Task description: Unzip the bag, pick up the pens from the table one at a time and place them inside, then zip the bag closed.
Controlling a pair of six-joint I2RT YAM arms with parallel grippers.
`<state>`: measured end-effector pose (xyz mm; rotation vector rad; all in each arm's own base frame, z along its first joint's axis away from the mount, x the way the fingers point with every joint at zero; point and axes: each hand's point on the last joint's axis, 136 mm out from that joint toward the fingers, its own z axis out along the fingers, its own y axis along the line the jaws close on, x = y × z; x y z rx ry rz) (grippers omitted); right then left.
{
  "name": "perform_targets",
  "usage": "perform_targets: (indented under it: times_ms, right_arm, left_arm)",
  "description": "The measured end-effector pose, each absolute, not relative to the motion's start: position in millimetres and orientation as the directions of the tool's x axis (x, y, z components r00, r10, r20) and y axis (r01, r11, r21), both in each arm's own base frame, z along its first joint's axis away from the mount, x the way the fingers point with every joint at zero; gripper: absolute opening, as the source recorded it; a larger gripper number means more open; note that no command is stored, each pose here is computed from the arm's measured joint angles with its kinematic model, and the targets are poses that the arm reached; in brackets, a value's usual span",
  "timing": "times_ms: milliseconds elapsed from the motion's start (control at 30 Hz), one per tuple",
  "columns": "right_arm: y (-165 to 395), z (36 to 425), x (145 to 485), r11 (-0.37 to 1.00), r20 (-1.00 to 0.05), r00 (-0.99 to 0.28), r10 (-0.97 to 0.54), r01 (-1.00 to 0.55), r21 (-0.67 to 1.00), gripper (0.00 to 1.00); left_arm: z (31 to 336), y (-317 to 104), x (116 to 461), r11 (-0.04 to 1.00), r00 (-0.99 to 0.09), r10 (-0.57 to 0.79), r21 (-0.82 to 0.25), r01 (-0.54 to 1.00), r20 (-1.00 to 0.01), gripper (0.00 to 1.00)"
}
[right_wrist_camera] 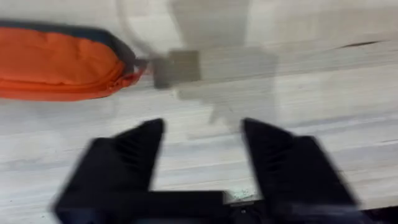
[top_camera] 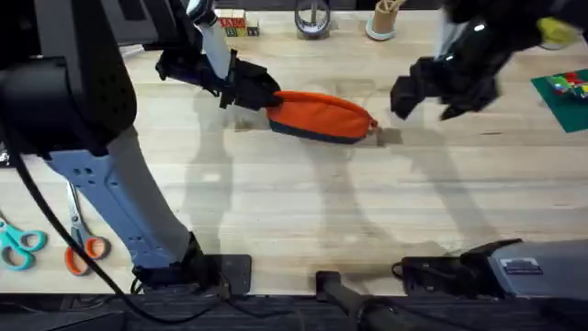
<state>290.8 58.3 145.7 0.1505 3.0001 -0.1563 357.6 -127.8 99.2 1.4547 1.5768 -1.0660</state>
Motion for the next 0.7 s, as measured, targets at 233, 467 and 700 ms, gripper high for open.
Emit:
perform_targets:
  times_ms: [233,467,700]
  right_arm:
    - [52.0,182.6,283.3,0.991,-0.261,-0.96,0.097,0.119,-0.067,0.995]
    - [55.6,196.4,277.5,0.993,-0.298,-0.949,0.102,0.113,-0.021,0.996]
    - [62.5,203.2,269.2,0.997,-0.298,-0.951,0.083,0.079,0.026,0.996]
  left_arm:
    - [99.1,-126.7,358.0,0.02,-0.096,0.391,-0.096,0.995,-0.915,0.041]
    - [99.1,-126.6,358.0,0.02,-0.096,0.391,-0.096,0.995,-0.915,0.041]
    - [99.1,-126.7,358.0,0.02,-0.096,0.391,-0.096,0.995,-0.915,0.041]
